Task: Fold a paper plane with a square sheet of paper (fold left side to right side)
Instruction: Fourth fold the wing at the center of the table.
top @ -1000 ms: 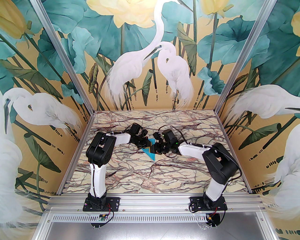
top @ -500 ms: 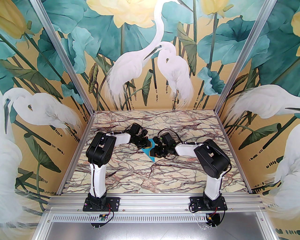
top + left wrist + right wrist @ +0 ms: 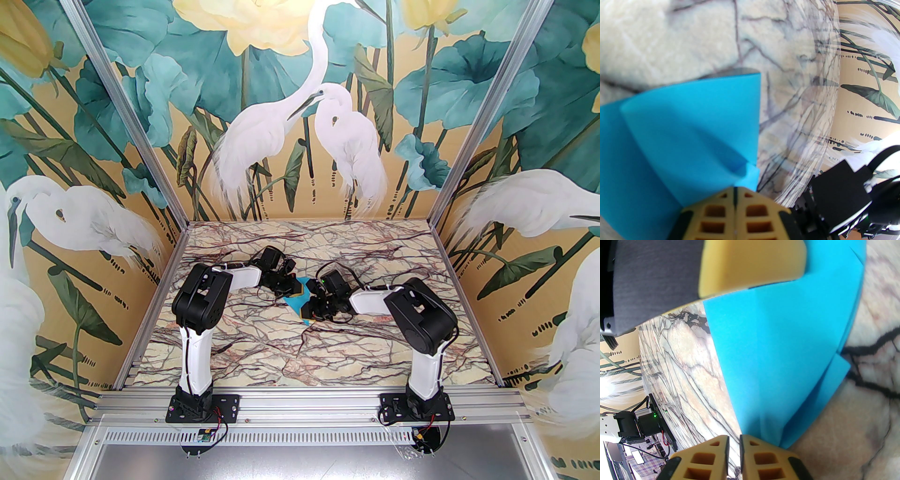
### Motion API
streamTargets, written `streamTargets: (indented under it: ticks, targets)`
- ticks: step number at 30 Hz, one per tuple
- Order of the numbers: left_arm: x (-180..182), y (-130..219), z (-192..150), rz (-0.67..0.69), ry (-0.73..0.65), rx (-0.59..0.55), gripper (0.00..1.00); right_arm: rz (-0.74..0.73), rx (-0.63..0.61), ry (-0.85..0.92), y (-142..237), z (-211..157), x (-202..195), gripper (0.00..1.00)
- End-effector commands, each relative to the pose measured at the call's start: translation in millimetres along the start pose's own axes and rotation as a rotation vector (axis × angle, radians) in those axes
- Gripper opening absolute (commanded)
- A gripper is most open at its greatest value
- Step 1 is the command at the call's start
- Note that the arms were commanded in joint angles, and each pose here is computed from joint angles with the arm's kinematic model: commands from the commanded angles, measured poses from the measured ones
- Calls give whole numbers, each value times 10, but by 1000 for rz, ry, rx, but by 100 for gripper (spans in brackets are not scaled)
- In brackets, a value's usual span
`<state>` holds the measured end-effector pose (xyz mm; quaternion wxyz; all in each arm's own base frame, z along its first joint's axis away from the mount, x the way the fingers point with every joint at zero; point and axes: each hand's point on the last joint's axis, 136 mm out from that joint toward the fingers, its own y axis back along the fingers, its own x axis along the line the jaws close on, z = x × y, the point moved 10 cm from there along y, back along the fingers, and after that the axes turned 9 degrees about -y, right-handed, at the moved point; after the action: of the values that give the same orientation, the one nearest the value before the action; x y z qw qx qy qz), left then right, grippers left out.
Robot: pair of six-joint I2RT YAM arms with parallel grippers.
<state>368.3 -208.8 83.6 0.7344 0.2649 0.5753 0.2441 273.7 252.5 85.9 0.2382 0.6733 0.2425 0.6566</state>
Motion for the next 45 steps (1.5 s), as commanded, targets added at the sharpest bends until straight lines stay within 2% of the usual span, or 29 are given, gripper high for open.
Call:
streamTargets:
  ticks: [1, 9, 15, 19, 27, 29, 33, 38, 45]
  targets:
    - [237, -76, -219, 128, 71, 74, 0, -41, 35, -21, -51, -106, -127, 18]
    - [247, -79, -216, 139, 73, 70, 0, -106, 94, -46, -90, -276, -241, 18]
    - [243, -76, -211, 138, 73, 68, 0, -117, 97, -28, 31, -416, -223, 18]
    - [225, -70, -197, 128, 70, 64, 0, -83, 66, 19, 153, -380, -27, 18]
    - [212, -64, -188, 120, 66, 64, 0, 102, -65, 118, 491, -75, 579, 20]
    - [214, -64, -189, 119, 66, 63, 0, 126, -103, 93, 524, 31, 553, 20]
    - [205, -67, -180, 115, 64, 63, 0, 86, -121, 33, 395, 241, 440, 11]
    - [199, -67, -170, 113, 63, 61, 0, 38, -139, -13, 232, 384, 327, 5]
    - [197, -65, -163, 111, 62, 61, 0, -23, -70, -54, 32, 372, 101, 4]
